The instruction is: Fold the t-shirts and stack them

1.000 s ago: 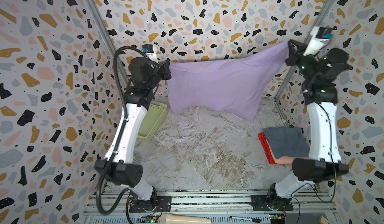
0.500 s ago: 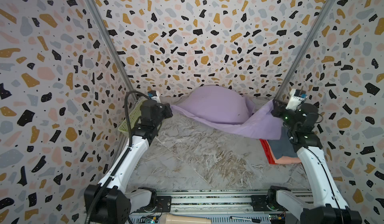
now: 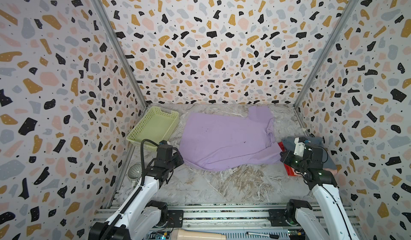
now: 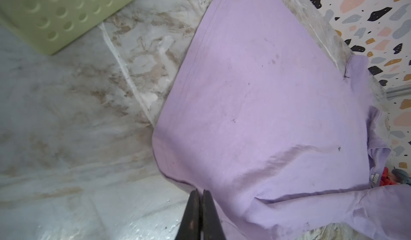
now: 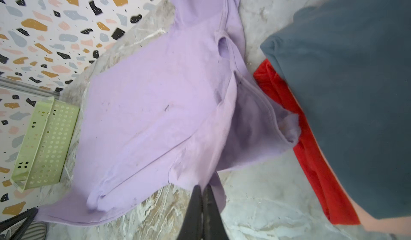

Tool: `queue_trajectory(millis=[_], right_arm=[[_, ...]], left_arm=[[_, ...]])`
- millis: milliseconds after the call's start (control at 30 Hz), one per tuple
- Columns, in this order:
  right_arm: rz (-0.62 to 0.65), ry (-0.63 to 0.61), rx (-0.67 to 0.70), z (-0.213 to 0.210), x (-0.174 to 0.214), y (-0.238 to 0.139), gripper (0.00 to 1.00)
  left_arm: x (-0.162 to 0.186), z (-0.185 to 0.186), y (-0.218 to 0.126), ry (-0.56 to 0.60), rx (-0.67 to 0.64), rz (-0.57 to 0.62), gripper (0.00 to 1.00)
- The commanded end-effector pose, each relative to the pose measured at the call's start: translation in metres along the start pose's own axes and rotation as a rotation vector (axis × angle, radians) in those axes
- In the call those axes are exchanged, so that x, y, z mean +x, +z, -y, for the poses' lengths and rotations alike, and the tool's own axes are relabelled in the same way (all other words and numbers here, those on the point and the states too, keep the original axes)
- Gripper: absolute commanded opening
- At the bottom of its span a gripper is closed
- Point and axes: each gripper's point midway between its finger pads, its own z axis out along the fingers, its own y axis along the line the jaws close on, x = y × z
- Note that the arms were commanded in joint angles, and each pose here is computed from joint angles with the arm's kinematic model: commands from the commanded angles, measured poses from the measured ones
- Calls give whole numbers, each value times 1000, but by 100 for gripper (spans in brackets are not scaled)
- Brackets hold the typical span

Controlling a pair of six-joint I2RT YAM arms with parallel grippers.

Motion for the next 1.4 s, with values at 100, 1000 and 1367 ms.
queue_trajectory(millis=[100,1000,1367], right_arm=[[-4,-6,-43,-17,4,-22,0],[150,-116,-189,-86,-58,-83,56],[114,-201,-200,-86,-43,45,52]], left_arm=[[-2,-5,-7,13,-30,9,0],[-57,26,-54,48,-1,166,27],[-57,86,-10,196,150,92,53]])
